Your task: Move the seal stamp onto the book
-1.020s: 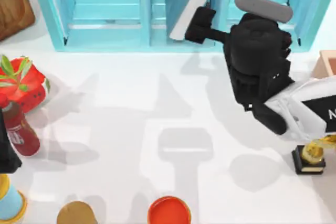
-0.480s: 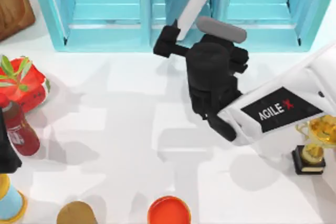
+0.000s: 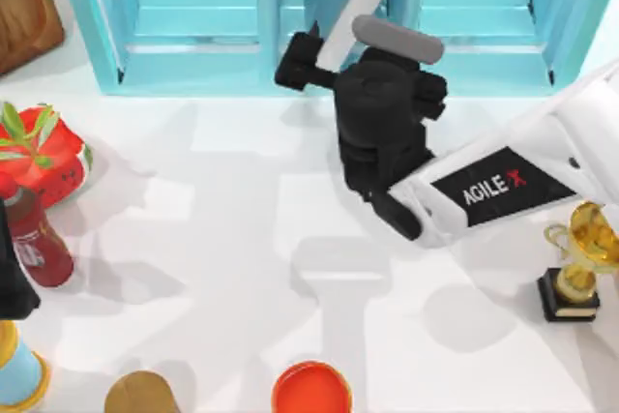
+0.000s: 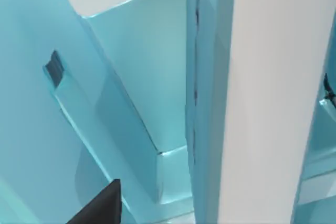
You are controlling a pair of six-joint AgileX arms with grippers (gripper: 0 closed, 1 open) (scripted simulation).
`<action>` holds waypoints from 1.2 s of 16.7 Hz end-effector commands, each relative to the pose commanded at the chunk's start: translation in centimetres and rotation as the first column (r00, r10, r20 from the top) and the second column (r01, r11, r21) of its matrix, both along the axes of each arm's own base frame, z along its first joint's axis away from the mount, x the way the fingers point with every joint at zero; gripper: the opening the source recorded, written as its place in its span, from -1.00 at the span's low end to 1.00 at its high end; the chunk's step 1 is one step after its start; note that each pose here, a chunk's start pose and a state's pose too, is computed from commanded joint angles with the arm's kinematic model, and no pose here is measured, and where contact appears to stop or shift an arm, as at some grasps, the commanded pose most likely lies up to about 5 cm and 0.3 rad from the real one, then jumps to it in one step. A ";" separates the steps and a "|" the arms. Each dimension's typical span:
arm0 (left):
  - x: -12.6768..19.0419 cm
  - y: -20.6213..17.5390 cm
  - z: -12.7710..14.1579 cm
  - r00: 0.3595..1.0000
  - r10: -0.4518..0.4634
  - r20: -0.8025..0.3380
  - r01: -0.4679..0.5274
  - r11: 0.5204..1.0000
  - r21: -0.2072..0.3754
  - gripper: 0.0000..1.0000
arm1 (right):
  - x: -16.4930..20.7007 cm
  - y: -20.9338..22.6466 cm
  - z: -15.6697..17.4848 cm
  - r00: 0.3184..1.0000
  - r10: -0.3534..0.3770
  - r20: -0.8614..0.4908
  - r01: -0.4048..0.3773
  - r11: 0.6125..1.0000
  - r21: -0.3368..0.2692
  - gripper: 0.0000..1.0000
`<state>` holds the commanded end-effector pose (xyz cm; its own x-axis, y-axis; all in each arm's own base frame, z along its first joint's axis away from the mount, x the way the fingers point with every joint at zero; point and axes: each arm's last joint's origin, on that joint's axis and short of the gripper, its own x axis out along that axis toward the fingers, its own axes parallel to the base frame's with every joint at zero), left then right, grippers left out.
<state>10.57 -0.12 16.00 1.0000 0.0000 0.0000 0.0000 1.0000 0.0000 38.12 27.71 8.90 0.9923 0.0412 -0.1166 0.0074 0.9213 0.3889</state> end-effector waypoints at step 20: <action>0.0 0.0 0.0 1.000 0.000 0.000 0.000 1.000 0.000 1.00 | 7.6 0.1 -0.9 1.000 0.000 0.001 0.000 1.000 0.000 -0.06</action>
